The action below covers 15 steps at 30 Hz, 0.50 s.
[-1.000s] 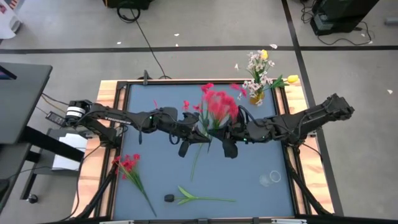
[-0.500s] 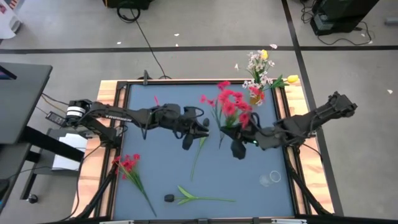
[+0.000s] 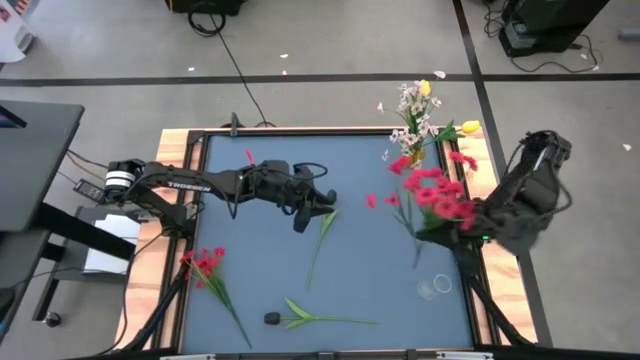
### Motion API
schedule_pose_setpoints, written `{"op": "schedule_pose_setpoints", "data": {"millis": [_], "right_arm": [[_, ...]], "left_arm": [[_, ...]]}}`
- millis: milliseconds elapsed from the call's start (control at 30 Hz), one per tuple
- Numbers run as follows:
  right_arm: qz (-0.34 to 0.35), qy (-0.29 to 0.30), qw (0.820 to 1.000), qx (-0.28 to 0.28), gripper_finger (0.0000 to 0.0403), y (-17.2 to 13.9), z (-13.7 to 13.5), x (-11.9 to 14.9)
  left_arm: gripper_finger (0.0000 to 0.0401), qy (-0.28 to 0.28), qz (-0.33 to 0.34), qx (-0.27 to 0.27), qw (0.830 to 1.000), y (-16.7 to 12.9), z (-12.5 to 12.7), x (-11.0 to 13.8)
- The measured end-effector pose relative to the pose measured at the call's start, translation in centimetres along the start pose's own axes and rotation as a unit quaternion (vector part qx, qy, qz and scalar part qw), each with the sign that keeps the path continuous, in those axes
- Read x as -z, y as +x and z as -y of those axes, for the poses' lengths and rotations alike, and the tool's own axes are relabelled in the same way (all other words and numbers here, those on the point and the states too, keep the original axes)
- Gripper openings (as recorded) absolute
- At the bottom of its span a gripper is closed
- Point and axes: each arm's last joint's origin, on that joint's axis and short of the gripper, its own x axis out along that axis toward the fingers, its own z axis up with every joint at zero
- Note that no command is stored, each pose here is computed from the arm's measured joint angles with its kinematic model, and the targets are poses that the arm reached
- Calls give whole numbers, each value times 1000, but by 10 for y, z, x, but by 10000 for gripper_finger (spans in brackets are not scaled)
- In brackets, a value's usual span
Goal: Sort flowers into vase by color
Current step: Put the top red flowers into the transparent vase
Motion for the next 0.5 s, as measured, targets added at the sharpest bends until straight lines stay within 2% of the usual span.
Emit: {"op": "schedule_pose_setpoints", "data": {"millis": [167,267,400,500], "right_arm": [[-23,-16,995,-96,14,-34,1,6],[-40,-34,990,-133,14,-48,5,11],[-58,-73,985,-144,14,-57,8,20],[-59,-102,983,-137,14,-55,9,37]], "left_arm": [[135,1,13,-26,1000,-1,-1,-2],[135,-5,21,-42,999,-1,-2,-2],[135,-25,23,-47,998,-1,-2,-2],[135,-47,27,-51,997,-1,-2,-2]]}}
